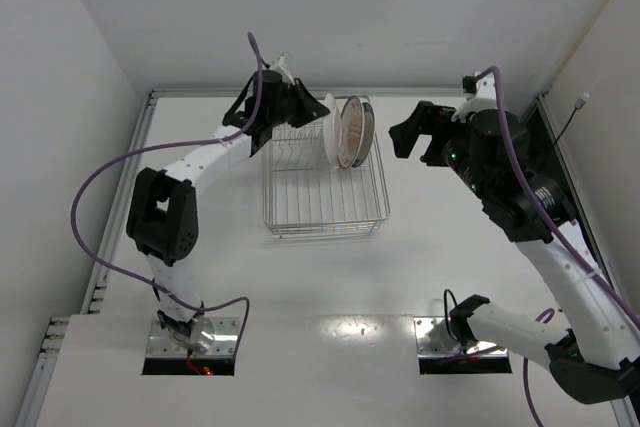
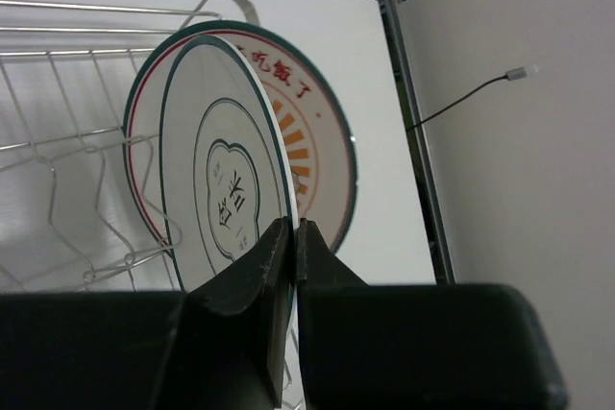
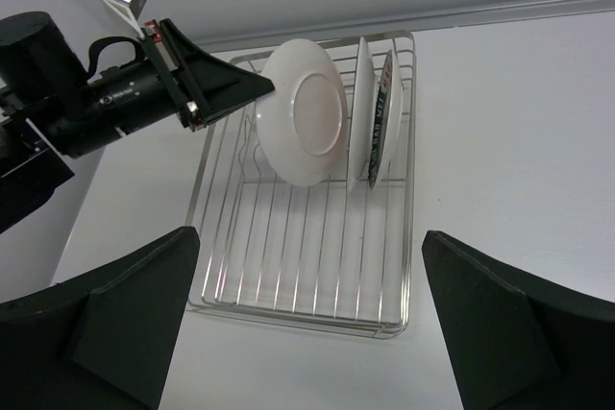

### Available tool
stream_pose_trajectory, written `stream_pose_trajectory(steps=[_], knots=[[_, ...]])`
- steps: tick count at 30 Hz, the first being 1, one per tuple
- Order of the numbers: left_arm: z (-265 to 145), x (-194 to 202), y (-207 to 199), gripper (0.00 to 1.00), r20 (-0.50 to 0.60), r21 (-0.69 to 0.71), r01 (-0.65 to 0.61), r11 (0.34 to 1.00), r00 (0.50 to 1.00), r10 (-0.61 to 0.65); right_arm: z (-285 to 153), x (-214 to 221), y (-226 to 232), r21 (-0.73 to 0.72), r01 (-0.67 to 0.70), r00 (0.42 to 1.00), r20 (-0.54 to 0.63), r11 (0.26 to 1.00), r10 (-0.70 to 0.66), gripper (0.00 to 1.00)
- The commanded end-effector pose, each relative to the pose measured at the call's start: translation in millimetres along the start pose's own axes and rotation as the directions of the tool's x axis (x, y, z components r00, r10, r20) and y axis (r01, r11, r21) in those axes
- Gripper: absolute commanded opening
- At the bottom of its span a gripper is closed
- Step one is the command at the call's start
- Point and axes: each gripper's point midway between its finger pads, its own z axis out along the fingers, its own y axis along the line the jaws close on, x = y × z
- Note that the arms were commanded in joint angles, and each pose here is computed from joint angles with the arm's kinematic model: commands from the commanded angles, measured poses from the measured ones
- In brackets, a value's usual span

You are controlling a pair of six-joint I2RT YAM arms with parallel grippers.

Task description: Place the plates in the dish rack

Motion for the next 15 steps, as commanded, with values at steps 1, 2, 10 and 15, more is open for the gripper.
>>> stream_pose_trajectory(steps=[1, 2, 10, 15], knots=[[11.0, -4.1, -12.9, 0.00, 0.037, 0.032, -0.003, 0.999, 0.999, 0.001, -3.3, -6.3, -4.3, 0.014, 0.008, 1.000, 0.028, 1.000, -0.009, 1.00], [10.8, -7.0, -9.4, 0.00, 0.045, 0.002, 0.003, 1.000, 0.999, -0.003, -6.3, -8.4, -4.1, 0.010, 0.006, 0.999, 0.036, 1.000, -0.006, 1.00], [36.3, 10.5, -7.8, 0.10, -0.005, -0.102, -0.040, 0.994, 0.999, 0.039, -7.3, -2.5, -2.6, -0.005, 0.020, 1.000, 0.010, 1.000, -0.020, 1.00], [36.3, 9.7, -32.5, 0.86, -0.035, -0.110, -0.091, 0.990, 0.996, 0.088, -14.8, -1.5, -2.4, -0.005, 0.017, 1.000, -0.018, 1.000, -0.017, 1.00]])
